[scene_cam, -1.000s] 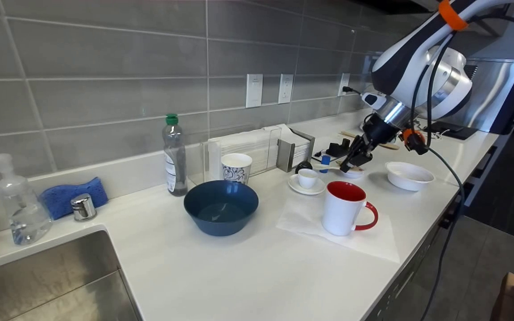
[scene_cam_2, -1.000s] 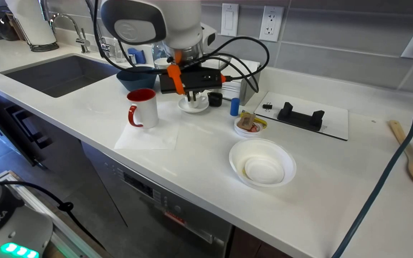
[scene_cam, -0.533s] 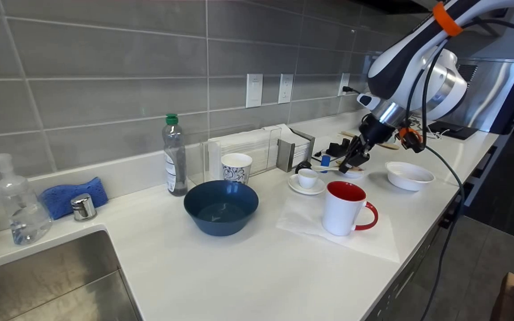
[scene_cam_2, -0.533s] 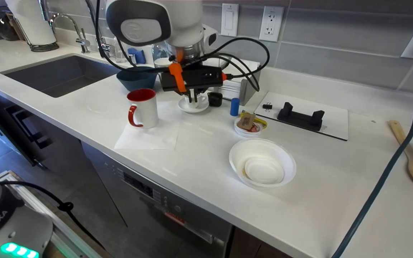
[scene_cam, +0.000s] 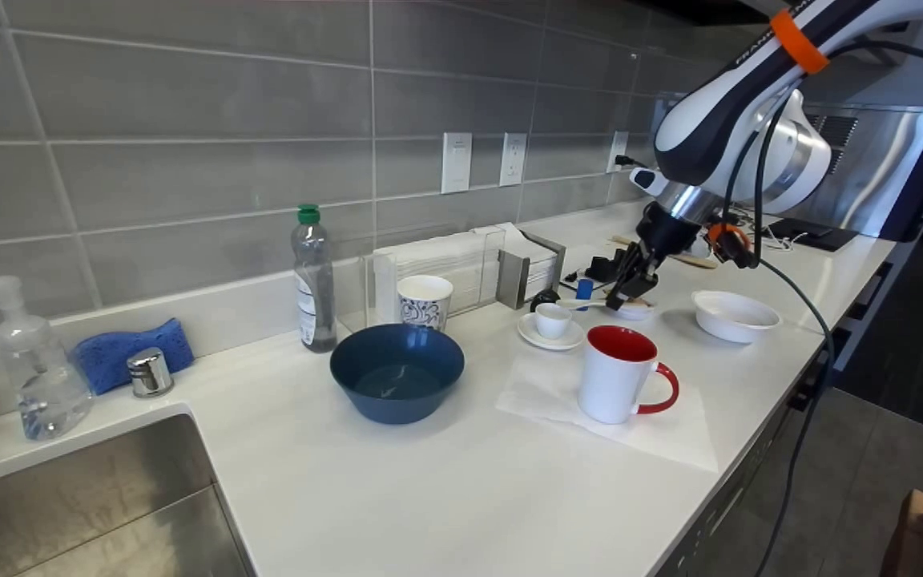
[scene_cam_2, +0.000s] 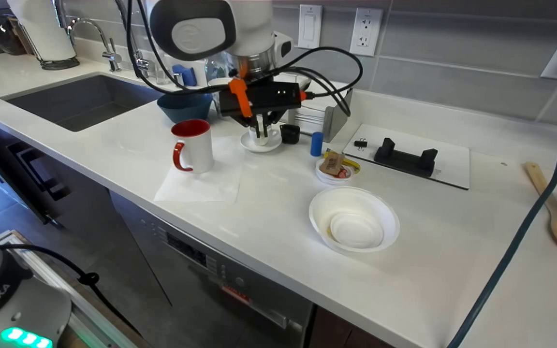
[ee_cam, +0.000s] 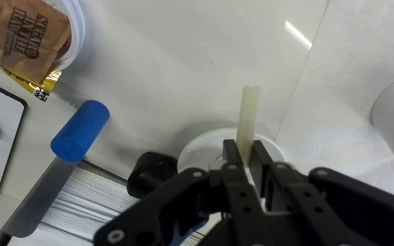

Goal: Use the white spoon to place some of the contents from the blue bowl into the white teacup.

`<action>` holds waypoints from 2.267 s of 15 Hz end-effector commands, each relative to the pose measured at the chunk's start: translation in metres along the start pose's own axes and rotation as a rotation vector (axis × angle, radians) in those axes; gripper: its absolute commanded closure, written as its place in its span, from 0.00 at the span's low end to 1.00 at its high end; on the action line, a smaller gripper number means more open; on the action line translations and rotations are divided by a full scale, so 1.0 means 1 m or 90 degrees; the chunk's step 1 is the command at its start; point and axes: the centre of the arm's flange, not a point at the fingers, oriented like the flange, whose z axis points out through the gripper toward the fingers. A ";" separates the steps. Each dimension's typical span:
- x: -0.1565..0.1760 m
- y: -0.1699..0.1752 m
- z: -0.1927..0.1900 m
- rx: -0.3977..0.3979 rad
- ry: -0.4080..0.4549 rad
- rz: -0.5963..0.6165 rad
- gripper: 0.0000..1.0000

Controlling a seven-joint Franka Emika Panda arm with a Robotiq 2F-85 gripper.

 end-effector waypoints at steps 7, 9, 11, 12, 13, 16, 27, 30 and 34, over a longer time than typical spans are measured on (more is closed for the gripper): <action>0.035 -0.007 0.001 -0.028 -0.063 -0.026 0.97; 0.041 -0.008 0.001 -0.034 -0.074 -0.032 0.97; 0.045 -0.009 -0.001 -0.044 -0.087 -0.036 0.97; 0.047 -0.010 -0.001 -0.048 -0.095 -0.038 0.97; 0.048 -0.010 -0.002 -0.050 -0.101 -0.040 0.97; 0.051 -0.012 -0.002 -0.059 -0.124 -0.047 0.97; 0.073 -0.030 -0.003 -0.106 -0.206 -0.090 0.97; 0.080 -0.034 -0.004 -0.121 -0.223 -0.102 0.97; 0.088 -0.035 -0.003 -0.141 -0.245 -0.117 0.97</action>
